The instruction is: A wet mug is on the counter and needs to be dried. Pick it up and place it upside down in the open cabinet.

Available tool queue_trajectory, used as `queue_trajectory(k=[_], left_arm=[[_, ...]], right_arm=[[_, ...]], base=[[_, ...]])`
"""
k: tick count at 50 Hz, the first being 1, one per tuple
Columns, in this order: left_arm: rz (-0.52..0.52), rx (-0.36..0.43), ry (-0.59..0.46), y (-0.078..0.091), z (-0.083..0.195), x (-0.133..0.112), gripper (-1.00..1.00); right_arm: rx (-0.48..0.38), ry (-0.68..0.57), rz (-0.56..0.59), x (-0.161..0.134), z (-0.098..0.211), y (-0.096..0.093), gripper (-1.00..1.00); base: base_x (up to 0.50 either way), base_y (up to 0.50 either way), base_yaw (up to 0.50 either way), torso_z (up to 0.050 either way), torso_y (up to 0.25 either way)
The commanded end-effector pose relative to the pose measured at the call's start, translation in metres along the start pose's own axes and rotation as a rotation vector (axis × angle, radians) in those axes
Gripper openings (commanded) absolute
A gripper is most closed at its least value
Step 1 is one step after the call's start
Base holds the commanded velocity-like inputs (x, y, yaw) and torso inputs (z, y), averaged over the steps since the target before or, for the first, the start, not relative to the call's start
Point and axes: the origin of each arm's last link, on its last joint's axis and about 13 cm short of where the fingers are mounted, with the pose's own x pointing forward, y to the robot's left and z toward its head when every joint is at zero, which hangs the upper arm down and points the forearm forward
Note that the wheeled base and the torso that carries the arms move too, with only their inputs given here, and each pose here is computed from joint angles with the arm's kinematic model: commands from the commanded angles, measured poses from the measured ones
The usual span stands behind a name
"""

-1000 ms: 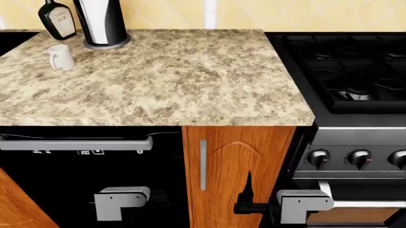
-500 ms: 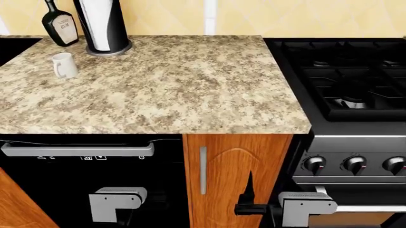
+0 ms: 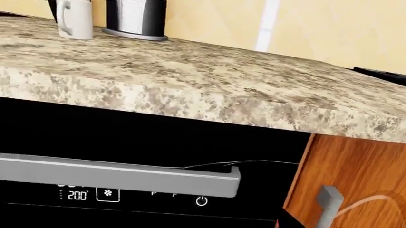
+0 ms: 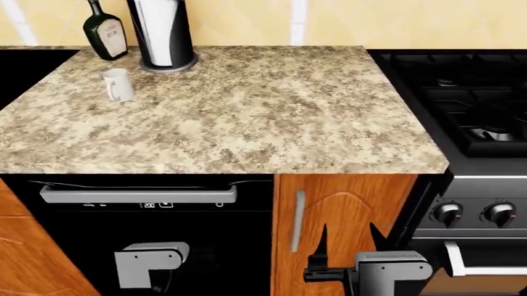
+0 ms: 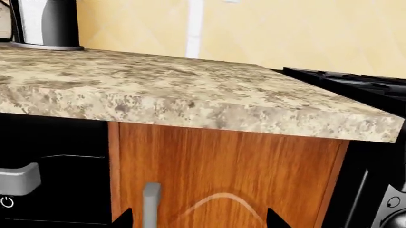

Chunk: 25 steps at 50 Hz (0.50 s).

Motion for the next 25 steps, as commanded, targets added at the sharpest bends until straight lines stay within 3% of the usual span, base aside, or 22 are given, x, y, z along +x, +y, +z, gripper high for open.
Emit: queue_trajectory(k=[1, 22, 25], left_arm=[[0.011, -0.014, 0.026, 0.0003, -0.0008, -0.0005, 1.0], [-0.004, -0.023, 0.048, 0.0, -0.001, -0.0018, 1.0], [-0.027, -0.01, 0.092, -0.0011, -0.0011, -0.0025, 1.0]], right_arm=[[-0.043, -0.008, -0.009, -0.0011, 0.0003, 0.0009, 1.0], [-0.02, -0.006, -0.003, -0.0012, 0.0009, 0.0015, 1.0], [0.05, 0.003, -0.004, -0.0012, 0.0007, -0.0001, 1.0]], base=[[0.0, 0.5, 0.0, 0.0, 0.0], [0.0, 0.5, 0.0, 0.0, 0.0], [0.0, 0.21, 0.0, 0.0, 0.0]])
